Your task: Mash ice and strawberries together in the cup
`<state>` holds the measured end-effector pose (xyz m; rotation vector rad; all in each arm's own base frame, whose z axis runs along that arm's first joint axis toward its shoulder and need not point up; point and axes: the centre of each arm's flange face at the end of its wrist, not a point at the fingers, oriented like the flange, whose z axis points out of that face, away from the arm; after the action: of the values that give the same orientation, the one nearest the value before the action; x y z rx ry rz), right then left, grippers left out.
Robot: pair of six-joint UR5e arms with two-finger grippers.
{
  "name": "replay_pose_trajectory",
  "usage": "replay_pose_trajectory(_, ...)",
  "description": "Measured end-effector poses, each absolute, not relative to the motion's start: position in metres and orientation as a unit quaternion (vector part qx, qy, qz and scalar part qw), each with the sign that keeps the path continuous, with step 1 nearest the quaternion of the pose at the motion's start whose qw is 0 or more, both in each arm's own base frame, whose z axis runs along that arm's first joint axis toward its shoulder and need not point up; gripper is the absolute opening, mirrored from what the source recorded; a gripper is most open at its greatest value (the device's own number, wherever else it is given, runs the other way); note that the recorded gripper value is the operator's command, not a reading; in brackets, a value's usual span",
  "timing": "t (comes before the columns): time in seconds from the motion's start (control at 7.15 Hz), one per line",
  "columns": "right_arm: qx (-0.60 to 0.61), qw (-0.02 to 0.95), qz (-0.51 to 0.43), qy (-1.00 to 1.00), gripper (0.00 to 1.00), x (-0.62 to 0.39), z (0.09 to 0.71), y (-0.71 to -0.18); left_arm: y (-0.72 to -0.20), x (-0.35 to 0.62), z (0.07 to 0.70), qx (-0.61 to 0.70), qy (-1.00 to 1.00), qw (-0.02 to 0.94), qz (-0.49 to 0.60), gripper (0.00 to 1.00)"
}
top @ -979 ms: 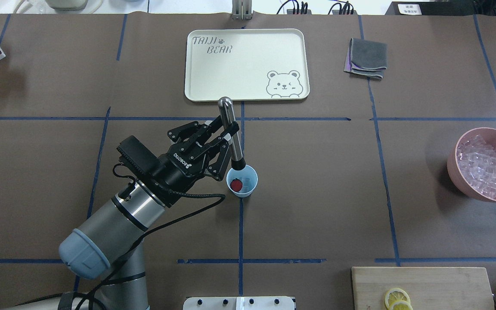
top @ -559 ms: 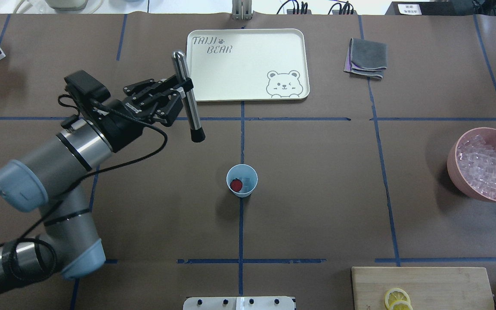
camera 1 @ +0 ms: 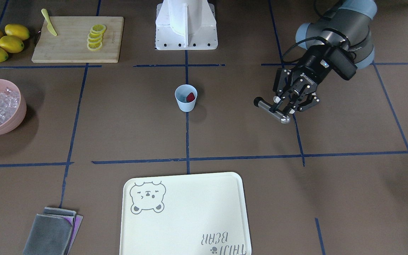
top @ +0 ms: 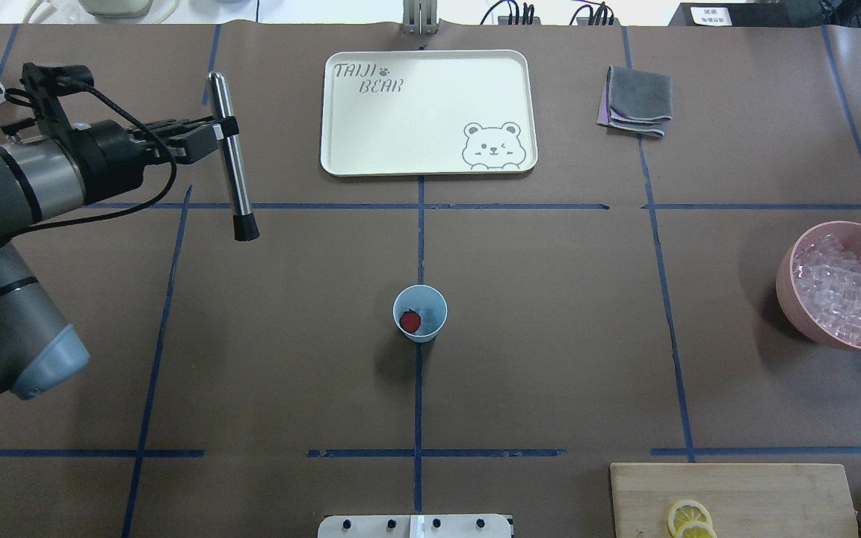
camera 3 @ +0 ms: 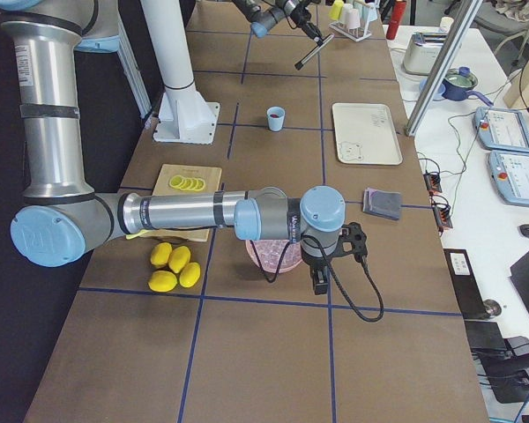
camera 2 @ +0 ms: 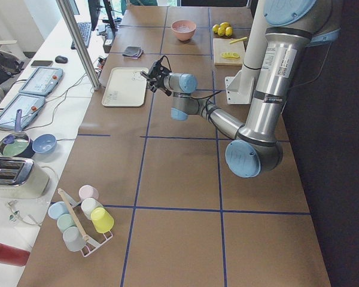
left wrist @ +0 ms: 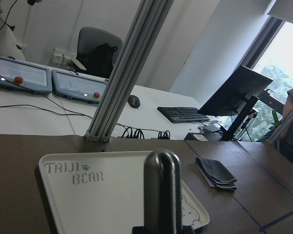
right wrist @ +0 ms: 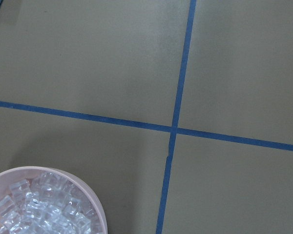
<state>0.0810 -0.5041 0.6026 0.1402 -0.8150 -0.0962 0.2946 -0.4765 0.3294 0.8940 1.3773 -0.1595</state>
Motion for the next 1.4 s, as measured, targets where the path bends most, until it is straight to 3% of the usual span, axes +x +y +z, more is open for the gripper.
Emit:
replay_pose_trajectory(0.56, 0.071, 0.914, -0.048, -0.397, 0.99, 0.081, 0.600, -0.503, -0.516, 0.191, 0.406, 0.180, 0.580, 0.789, -0.097, 0.00)
replay_pose_trajectory(1.4, 0.073, 0.914, -0.051, -0.395, 0.99, 0.081, 0.599, -0.503, -0.492, 0.121, 0.544, 0.110, 0.435, 0.893, -0.025, 0.00)
